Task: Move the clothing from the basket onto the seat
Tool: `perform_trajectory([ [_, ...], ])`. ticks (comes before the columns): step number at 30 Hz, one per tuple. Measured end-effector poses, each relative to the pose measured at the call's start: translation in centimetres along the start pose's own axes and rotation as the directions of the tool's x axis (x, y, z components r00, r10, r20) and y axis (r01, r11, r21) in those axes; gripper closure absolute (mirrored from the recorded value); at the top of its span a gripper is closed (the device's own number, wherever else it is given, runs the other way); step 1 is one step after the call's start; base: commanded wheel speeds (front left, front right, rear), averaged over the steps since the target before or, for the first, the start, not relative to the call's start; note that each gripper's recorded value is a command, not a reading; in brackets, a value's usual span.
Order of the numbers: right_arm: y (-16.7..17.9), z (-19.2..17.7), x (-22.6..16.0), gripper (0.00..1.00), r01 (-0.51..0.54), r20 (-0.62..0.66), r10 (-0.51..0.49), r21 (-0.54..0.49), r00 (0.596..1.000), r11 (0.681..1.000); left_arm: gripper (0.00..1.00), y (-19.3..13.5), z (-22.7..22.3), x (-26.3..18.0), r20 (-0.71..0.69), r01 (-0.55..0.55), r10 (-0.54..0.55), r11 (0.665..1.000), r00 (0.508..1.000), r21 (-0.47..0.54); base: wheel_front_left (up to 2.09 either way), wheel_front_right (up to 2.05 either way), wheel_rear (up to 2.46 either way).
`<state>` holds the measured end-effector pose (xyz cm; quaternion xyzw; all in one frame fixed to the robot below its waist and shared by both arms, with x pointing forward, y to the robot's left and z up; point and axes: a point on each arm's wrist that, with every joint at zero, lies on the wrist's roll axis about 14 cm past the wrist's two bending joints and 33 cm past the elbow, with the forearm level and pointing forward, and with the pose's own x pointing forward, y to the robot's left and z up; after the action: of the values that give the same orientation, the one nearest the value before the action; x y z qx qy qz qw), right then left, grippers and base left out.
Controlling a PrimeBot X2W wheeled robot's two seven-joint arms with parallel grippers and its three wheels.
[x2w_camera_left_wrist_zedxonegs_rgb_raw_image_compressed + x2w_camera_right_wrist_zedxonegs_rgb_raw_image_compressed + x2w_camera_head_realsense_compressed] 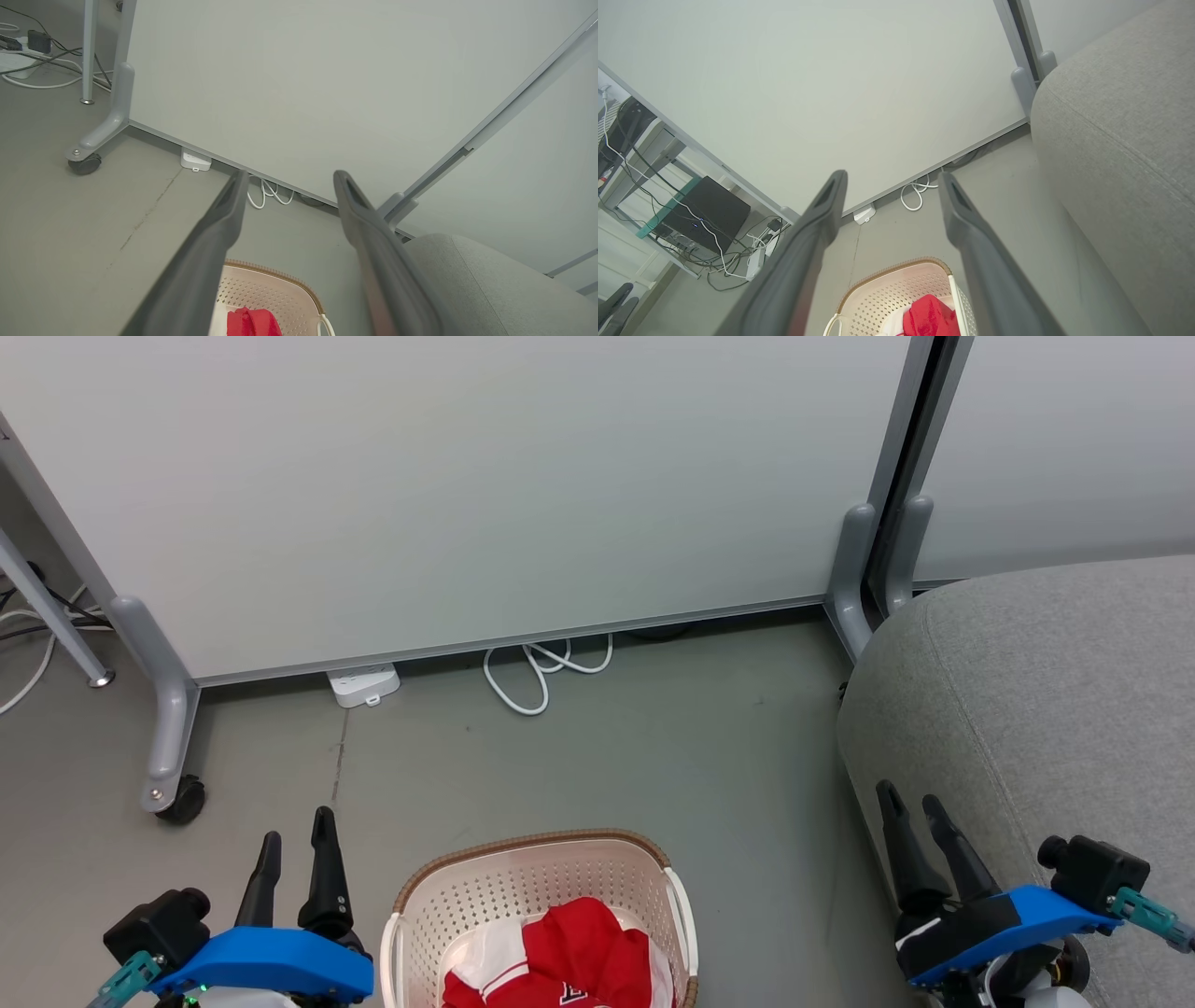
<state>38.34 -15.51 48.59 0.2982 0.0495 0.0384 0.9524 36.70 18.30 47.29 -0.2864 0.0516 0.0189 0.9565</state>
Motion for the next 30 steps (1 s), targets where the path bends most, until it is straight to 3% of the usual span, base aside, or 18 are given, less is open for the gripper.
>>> perform_trajectory([
  [15, 1.0, -0.1, 0.3, 0.00, -0.038, -0.007, 0.037, -0.185, 0.999, 0.982, 0.00, -0.4, 0.3, -0.2, 0.028, 0.025, -0.030, 0.987, 0.999, 0.157, 0.00, 0.00, 0.00],
  [30, 1.6, 0.1, 0.4, 0.00, -0.061, -0.005, 0.063, -0.340, 0.998, 0.938, 0.00, -0.4, 0.0, -0.4, 0.034, 0.035, -0.046, 0.964, 0.998, 0.263, 0.00, 0.00, 0.00],
])
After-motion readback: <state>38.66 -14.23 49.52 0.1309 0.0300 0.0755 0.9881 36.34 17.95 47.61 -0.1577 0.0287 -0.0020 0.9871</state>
